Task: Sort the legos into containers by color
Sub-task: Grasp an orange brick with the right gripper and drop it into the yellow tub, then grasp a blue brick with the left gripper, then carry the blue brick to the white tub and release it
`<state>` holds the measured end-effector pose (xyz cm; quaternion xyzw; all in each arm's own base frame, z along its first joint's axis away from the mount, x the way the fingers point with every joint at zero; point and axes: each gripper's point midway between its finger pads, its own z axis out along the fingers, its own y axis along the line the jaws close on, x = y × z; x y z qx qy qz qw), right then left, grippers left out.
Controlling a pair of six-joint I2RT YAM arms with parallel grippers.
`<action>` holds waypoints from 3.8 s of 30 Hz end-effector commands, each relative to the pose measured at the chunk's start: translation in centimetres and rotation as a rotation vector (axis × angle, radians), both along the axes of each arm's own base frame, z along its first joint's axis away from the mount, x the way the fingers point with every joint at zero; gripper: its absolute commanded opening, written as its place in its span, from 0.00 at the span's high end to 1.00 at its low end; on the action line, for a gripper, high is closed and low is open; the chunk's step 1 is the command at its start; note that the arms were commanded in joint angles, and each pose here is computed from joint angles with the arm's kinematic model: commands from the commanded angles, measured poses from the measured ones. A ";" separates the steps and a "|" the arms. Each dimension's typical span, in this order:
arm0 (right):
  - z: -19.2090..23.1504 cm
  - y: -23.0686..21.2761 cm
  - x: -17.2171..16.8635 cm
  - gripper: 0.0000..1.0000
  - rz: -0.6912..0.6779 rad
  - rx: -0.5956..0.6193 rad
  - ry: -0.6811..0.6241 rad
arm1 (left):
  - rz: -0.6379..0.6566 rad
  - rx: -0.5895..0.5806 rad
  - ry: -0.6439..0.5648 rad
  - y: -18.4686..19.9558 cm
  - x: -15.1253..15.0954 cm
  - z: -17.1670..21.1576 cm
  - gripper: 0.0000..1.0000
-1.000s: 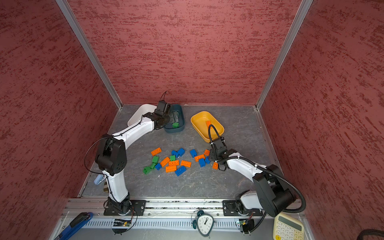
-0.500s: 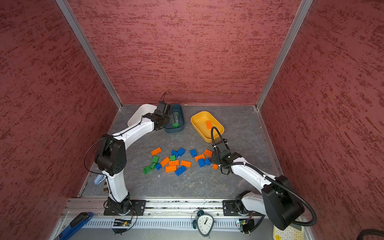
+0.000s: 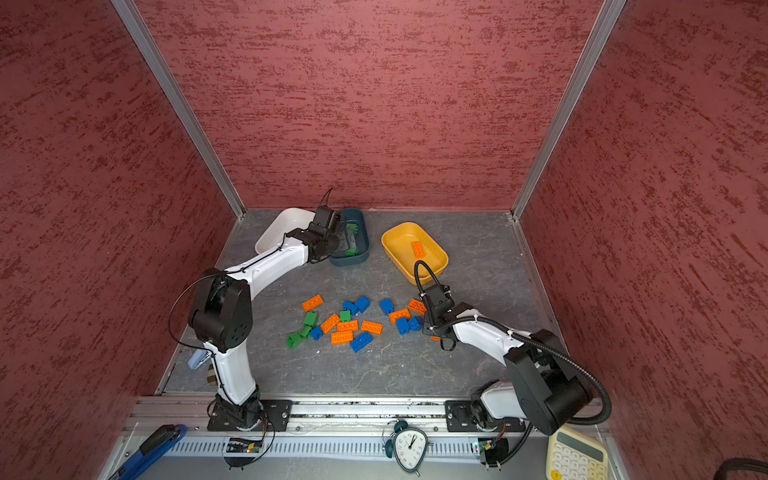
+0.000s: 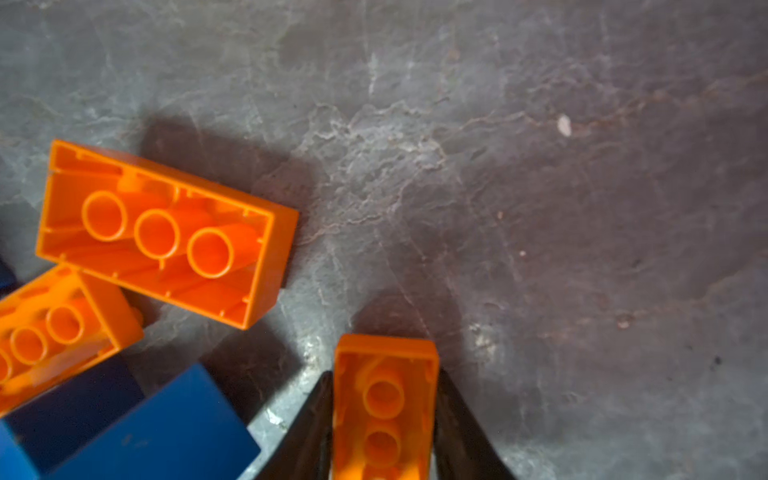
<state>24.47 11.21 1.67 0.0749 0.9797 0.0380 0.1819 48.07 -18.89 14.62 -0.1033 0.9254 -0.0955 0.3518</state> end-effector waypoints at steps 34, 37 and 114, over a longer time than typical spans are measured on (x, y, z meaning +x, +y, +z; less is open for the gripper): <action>13.3 5.8 24.2 0.35 0.196 0.117 -0.498 | -0.259 -0.028 0.024 -2.6 -12.4 -0.7 0.01; 14.7 5.9 22.3 0.29 0.215 0.161 -0.519 | -0.381 -0.002 0.076 -3.8 -13.5 -2.0 0.01; 17.2 4.3 12.8 0.01 0.204 0.325 -0.613 | 0.326 -0.060 0.020 18.9 7.3 -1.5 0.35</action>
